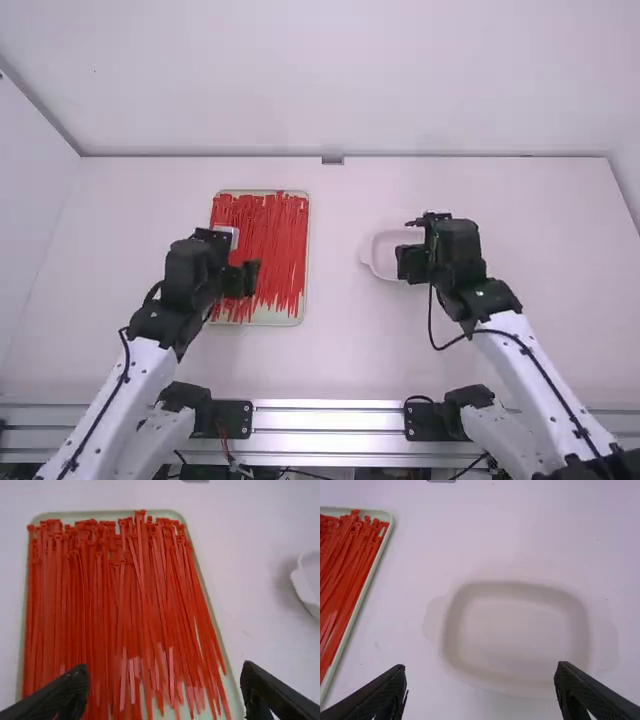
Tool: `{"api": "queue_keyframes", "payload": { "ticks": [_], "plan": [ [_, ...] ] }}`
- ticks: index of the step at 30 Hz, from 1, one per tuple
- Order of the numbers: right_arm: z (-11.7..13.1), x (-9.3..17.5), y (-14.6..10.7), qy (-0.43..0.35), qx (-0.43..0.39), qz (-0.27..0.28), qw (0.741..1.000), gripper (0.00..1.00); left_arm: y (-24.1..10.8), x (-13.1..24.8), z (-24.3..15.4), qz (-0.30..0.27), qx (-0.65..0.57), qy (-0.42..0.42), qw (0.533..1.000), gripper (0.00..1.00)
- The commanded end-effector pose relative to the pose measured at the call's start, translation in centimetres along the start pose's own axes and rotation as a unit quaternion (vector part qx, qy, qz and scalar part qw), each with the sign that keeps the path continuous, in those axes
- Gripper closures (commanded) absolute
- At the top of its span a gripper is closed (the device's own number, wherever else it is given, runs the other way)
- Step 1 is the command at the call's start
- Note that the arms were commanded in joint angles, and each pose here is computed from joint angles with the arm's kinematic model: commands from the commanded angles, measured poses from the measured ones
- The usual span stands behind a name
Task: Fasten the cable tie
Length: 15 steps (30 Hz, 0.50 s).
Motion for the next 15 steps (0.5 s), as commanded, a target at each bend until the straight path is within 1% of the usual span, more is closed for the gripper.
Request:
{"api": "queue_keyframes", "payload": {
  "ticks": [1, 2, 4, 9, 15],
  "plan": [
    [-0.2, 0.3, 1.9, -0.022, -0.014, -0.010, 1.000, 0.16, 1.9, 0.4, 0.2, -0.003, -0.001, 0.023, 1.000, 0.16],
    [-0.2, 0.3, 1.9, -0.023, -0.015, -0.009, 1.000, 0.16, 2.0, 0.4, 0.2, -0.002, -0.002, 0.024, 1.000, 0.15],
    [-0.3, 0.0, 2.2, -0.020, -0.018, 0.003, 1.000, 0.12, 2.5, 0.3, 0.6, 0.010, -0.004, 0.032, 0.999, 0.13],
    [-0.4, -0.9, 2.4, -0.029, -0.029, 0.029, 0.999, 0.07, 3.4, -0.2, 1.1, 0.024, 0.011, 0.017, 1.000, 0.07],
    [-0.1, -1.5, 2.7, -0.028, -0.030, 0.041, 0.998, 0.03, 3.8, -0.5, 1.9, 0.035, 0.031, 0.012, 0.999, 0.03]
  ]
}}
Point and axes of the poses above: each hand's point on the last joint's axis, 136 mm out from that joint toward the fingers, its own x axis back along the fingers, its own z axis along the line the jaws close on, y = z × x, the point moved 4 cm from there along x, back along the fingers, and after that the axes turned 3 degrees about -x, right-handed, at the moved point
